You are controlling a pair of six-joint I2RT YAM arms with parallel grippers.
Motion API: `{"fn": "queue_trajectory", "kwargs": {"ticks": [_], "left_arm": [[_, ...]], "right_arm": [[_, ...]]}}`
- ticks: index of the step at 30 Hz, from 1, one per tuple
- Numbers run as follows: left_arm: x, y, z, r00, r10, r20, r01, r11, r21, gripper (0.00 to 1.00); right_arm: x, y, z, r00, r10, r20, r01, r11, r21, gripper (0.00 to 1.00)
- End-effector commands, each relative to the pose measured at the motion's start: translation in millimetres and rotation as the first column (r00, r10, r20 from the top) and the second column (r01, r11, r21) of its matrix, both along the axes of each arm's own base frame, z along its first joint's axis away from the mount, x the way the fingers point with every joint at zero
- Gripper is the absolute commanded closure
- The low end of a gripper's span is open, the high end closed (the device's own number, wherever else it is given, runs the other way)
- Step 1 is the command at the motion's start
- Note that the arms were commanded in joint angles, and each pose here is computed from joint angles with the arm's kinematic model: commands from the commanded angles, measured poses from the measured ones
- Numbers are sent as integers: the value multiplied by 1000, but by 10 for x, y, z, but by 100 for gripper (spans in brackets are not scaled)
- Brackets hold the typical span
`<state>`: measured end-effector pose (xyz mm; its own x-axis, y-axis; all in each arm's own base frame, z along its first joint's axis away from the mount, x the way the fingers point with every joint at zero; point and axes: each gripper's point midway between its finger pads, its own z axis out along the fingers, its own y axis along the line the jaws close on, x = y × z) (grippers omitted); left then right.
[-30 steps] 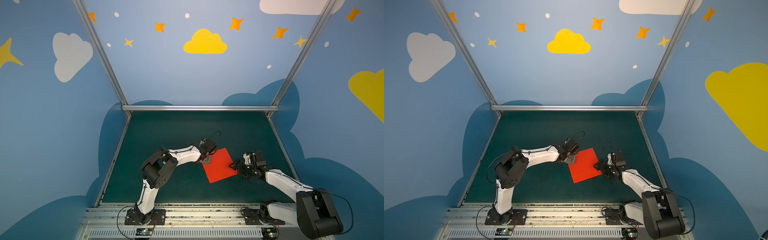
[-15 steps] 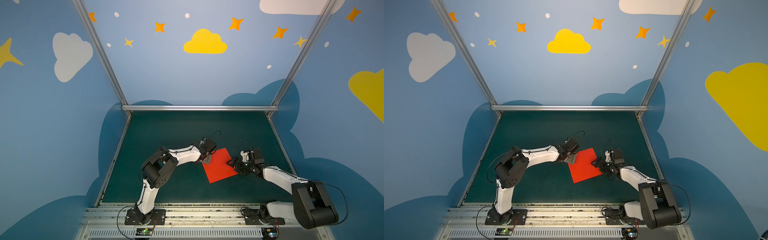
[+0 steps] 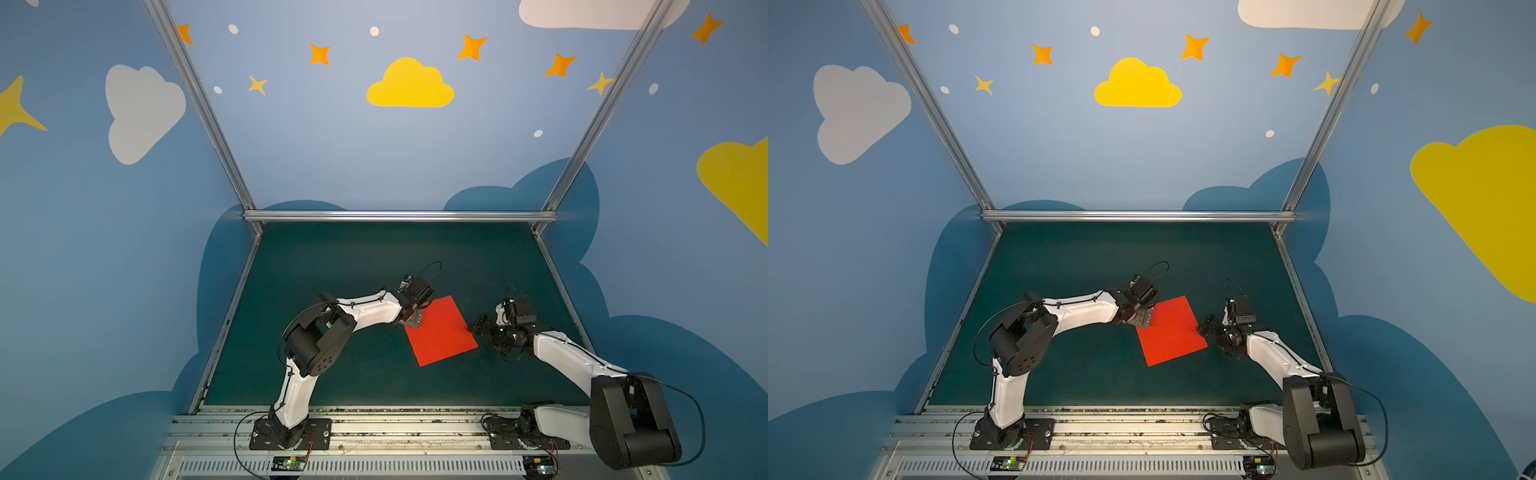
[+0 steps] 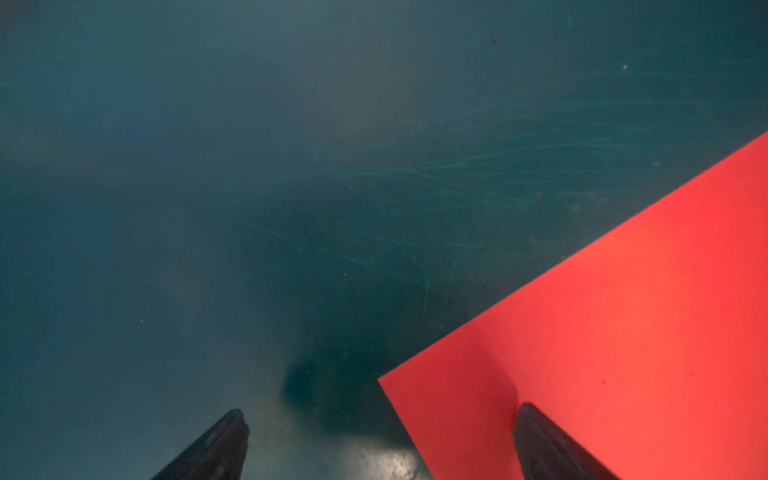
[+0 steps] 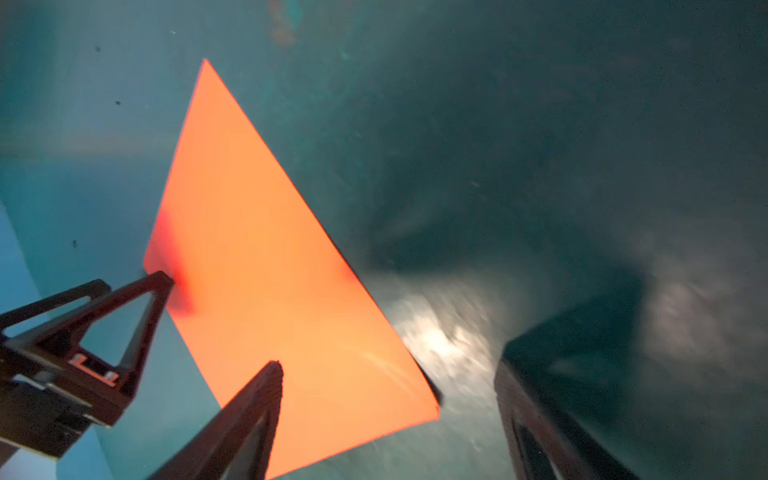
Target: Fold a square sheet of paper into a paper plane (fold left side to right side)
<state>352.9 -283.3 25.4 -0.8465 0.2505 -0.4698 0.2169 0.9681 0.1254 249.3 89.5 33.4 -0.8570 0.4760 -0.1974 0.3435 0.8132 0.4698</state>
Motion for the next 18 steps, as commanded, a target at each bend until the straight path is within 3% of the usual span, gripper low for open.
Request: {"fn": "queue_trajectory", "kwargs": {"ticks": [1,5,18], "left_arm": [[-112,43,-314,997,-23,-79,26,999,43,0],[-112,39,-314,997,-18,-81,22,999,40,0],[-110,54,-284,997,-4,-76,7,999,36,0]], "right_arm": [[-312,-187,-121,993,-69,-92,62,995,-72,16],[-439,-215,-122,990,-104,-90,99,993,-61,16],[-506,244,-137,997,9,-71,1,989,150,17]]}}
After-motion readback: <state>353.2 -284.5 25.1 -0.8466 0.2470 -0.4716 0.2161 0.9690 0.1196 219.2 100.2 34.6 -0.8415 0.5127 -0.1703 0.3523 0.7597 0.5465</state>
